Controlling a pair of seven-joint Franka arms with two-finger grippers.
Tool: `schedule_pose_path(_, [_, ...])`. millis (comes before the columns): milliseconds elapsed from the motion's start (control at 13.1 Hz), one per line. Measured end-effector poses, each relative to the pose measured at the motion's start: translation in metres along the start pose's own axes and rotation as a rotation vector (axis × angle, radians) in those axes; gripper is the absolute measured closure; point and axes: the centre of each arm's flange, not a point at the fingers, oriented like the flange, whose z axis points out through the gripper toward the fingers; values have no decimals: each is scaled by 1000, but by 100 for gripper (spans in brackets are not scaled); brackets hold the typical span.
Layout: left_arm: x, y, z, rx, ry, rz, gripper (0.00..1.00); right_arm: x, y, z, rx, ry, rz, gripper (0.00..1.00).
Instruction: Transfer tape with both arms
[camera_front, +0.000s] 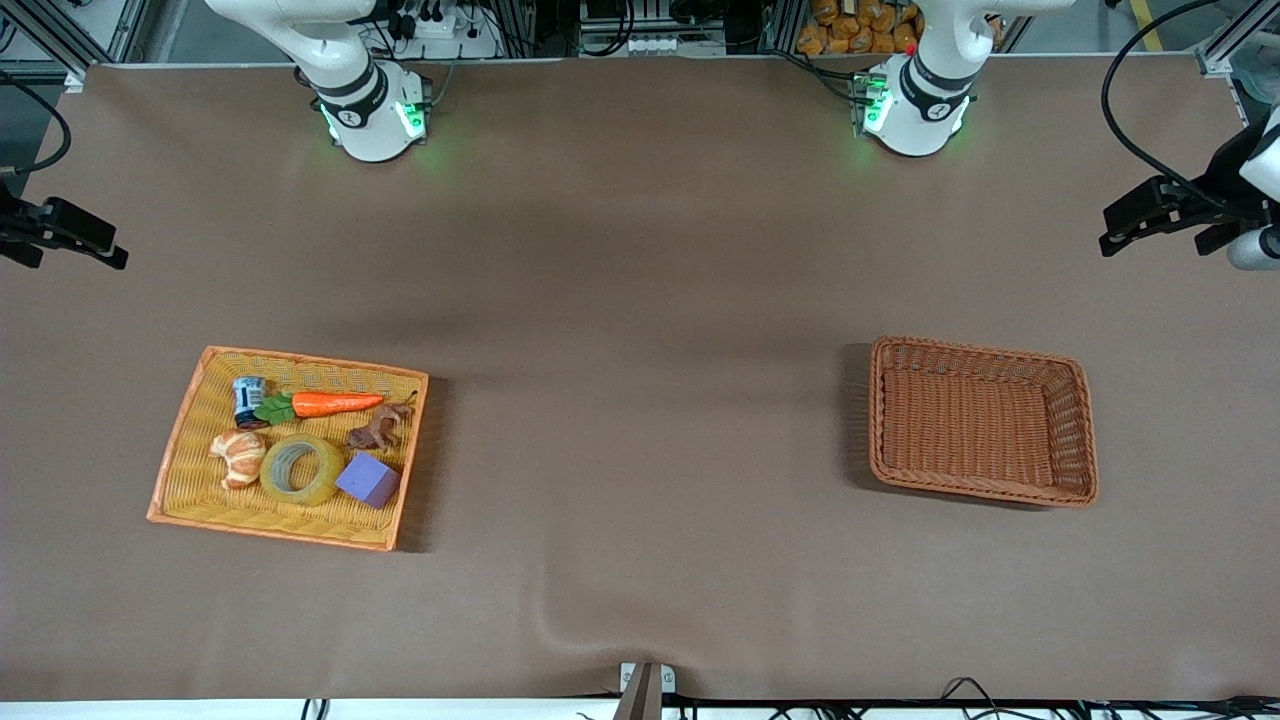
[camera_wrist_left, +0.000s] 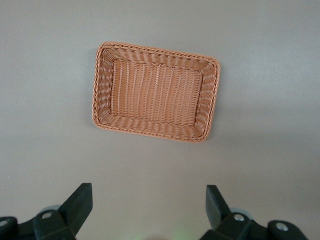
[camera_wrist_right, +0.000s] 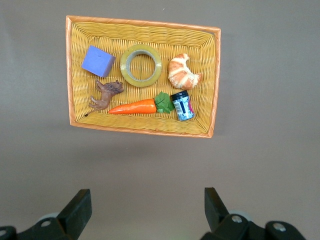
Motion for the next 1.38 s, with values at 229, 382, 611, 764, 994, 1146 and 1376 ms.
schedule_pose_path(229, [0, 0, 0, 0, -1, 0, 0, 0, -1, 0, 0, -1, -2, 0])
schedule_pose_path(382, [1, 0, 1, 0, -2, 0, 0, 0, -1, 0, 0, -2, -2, 0])
schedule_pose_path(611, [2, -1, 3, 1, -6, -3, 0, 0, -1, 1, 0, -5, -2, 0])
schedule_pose_path(764, [2, -1, 4, 1, -7, -3, 0, 7, -1, 15, -1, -14, -3, 0])
schedule_pose_path(994, [3, -1, 5, 1, -9, -3, 0, 42, -24, 78, -13, 5, -46, 0])
schedule_pose_path(1146, [4, -1, 8, 2, -15, -2, 0, 67, -54, 128, -23, 12, -117, 0])
schedule_pose_path(1376, [6, -1, 11, 2, -21, -2, 0, 106, -72, 210, -34, 52, -349, 0])
